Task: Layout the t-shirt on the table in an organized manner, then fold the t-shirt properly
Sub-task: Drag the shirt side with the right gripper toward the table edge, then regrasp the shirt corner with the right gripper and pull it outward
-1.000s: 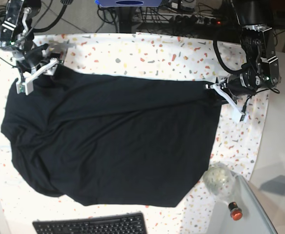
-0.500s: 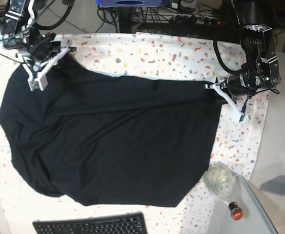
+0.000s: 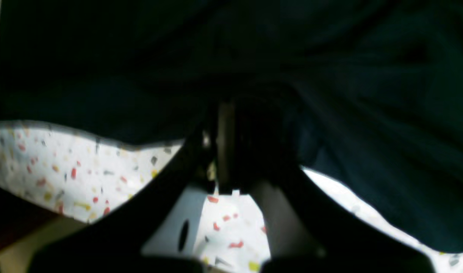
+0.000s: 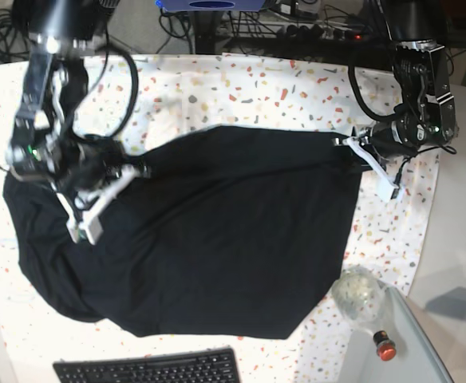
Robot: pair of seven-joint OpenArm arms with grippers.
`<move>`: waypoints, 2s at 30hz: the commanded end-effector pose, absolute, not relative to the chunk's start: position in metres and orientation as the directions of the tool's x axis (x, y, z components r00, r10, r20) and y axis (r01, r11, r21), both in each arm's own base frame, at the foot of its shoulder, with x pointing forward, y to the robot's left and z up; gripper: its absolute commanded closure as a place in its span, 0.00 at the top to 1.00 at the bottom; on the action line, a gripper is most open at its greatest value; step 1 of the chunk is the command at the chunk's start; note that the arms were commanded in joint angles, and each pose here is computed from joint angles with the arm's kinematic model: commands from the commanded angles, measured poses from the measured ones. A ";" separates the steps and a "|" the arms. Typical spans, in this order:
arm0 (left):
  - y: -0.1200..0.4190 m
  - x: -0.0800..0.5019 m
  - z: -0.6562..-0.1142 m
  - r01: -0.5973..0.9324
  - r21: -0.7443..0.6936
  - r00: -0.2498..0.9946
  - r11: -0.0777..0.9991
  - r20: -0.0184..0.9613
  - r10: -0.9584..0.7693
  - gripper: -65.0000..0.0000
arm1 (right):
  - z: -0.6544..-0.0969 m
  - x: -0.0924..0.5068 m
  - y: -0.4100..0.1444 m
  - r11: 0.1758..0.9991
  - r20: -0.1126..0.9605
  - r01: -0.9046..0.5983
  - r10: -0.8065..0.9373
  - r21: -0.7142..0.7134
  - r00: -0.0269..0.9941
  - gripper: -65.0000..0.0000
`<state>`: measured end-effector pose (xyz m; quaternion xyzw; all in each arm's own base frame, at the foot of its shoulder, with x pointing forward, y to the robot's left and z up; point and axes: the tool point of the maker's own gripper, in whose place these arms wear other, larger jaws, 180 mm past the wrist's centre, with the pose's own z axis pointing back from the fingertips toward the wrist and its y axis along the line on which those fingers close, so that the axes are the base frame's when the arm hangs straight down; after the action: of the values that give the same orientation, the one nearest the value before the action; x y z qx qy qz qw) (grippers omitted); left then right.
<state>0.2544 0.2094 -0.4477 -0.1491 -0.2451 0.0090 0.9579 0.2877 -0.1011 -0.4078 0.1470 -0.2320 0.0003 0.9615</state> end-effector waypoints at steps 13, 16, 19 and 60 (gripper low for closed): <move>0.219 0.262 -0.441 0.069 -0.246 0.867 0.967 0.495 0.064 0.00 | -0.387 0.351 -0.108 0.960 0.619 -0.233 0.091 0.152 0.780 0.62; 0.225 0.259 -0.445 0.073 -0.192 0.877 0.979 0.479 0.029 0.00 | -0.357 0.337 -0.135 0.979 0.702 -0.172 0.044 0.113 0.711 0.57; 0.227 0.259 -0.445 0.073 -0.178 0.877 0.981 0.480 0.021 0.00 | -0.346 0.305 -0.173 0.993 0.732 -0.041 -0.051 0.107 0.680 0.53; 0.226 0.258 -0.446 0.073 -0.181 0.879 0.981 0.476 0.022 0.00 | -0.484 0.211 -0.228 0.700 0.393 0.463 -0.699 0.543 0.597 0.50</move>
<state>0.2488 0.2226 -0.4556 -0.0995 -0.2271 -0.0105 0.9687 0.2065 -0.2219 -0.4892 0.2025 -0.2904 -0.3366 0.8726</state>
